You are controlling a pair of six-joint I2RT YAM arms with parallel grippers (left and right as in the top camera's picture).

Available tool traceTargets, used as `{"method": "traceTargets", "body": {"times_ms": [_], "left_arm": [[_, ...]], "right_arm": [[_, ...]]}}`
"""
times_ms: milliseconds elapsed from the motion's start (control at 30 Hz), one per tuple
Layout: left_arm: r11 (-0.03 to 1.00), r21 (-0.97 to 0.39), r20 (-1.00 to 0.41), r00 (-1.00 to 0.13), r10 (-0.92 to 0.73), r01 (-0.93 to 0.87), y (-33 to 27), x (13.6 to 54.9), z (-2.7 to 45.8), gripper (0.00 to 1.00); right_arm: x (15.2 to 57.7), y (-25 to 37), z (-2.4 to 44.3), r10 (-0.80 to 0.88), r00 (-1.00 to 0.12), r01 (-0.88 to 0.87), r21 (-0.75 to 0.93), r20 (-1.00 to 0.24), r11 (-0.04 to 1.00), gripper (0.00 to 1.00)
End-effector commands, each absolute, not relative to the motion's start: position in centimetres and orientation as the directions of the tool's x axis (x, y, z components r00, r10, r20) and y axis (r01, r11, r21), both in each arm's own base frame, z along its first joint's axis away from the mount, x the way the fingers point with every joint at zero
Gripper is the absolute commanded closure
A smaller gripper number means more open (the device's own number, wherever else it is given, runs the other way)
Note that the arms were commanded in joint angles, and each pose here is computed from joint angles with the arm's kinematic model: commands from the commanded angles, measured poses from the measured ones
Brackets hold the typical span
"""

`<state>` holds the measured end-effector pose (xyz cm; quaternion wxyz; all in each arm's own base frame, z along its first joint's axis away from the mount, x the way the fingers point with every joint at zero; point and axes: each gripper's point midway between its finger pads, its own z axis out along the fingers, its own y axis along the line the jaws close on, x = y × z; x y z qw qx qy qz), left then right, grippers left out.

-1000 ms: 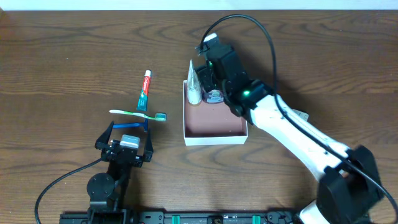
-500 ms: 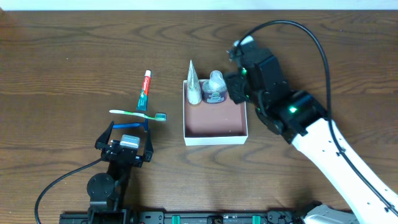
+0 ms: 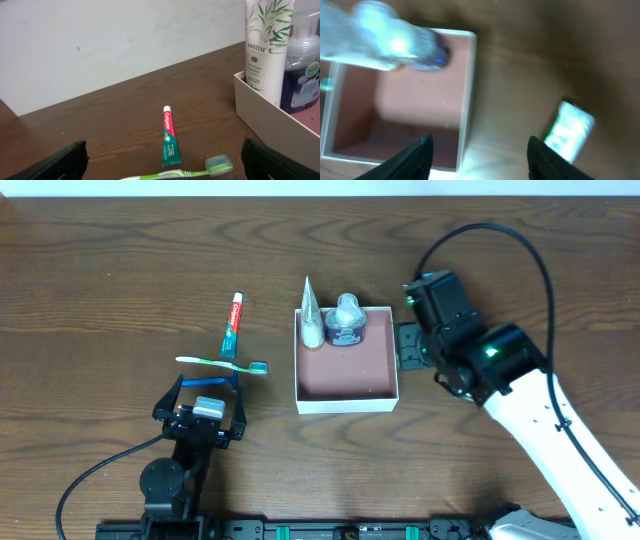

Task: Pack container
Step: 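Move the right gripper to the green soap box and grasp it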

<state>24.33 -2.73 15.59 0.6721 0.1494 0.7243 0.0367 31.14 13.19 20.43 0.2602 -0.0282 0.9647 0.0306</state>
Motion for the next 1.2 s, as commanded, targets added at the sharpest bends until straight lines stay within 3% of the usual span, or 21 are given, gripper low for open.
{"method": "traceTargets", "body": {"times_ms": [0, 300, 700, 933, 1167], "left_arm": [[0.954, 0.236, -0.961, -0.099, 0.257, 0.187, -2.8, 24.3, 14.0, 0.02], [0.954, 0.236, -0.961, -0.099, 0.257, 0.187, -2.8, 24.3, 14.0, 0.02], [0.954, 0.236, -0.961, -0.099, 0.257, 0.187, -2.8, 24.3, 14.0, 0.02], [0.954, 0.236, -0.961, -0.099, 0.257, 0.187, -2.8, 24.3, 14.0, 0.02], [0.954, 0.236, -0.961, -0.099, 0.257, 0.187, -2.8, 24.3, 14.0, 0.02]], "right_arm": [[31.5, 9.5, 20.3, 0.156, -0.865, 0.136, 0.077, -0.476, 0.988, 0.35], [31.7, 3.2, 19.3, 0.337, -0.850, 0.332, 0.086, -0.406, 0.939, 0.17], [32.7, -0.2, 12.8, 0.429, -0.870, 0.442, 0.003, -0.244, 0.897, 0.16], [33.6, -0.7, 8.2, 0.491, -0.861, 0.489, 0.053, -0.134, 0.871, 0.15], [34.8, -2.4, 6.9, 0.548, -0.823, 0.544, 0.069, -0.149, 0.836, 0.13]]}}
